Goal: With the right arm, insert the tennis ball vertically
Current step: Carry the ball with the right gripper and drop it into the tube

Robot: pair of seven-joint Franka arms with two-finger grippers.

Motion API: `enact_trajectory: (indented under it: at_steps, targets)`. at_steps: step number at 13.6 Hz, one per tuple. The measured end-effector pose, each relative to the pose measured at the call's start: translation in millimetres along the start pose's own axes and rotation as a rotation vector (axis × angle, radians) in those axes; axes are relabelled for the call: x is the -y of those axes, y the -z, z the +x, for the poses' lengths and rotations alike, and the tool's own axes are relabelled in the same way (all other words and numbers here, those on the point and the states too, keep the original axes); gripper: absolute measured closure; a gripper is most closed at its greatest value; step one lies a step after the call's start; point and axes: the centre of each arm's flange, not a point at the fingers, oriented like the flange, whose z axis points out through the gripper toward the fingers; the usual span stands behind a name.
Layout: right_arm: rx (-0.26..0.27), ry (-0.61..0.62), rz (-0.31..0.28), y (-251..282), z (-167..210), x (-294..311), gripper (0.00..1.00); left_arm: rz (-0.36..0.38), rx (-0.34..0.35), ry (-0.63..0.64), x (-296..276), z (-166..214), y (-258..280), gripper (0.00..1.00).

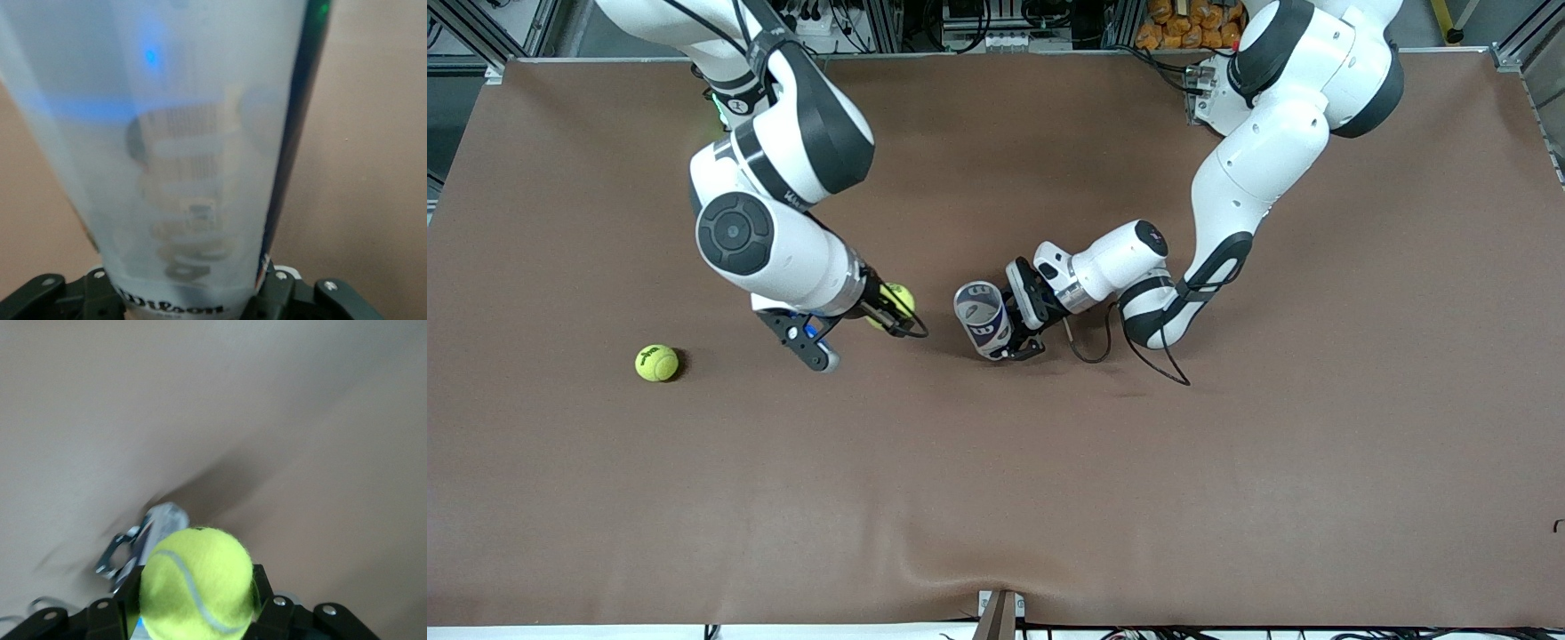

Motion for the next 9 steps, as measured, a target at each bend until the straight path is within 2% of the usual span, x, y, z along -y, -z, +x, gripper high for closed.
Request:
enact_trajectory:
  at_steps: [5, 9]
  targets:
    - [0.003, -0.053, 0.048, -22.8, -27.1, 20.5, 0.33, 0.0, 0.0, 0.0, 0.0, 0.0, 0.0, 0.33]
    - [0.005, -0.062, 0.031, -53.4, -51.2, 31.8, 0.33, 0.0, 0.0, 0.0, 0.0, -0.1, 0.0, 0.33]
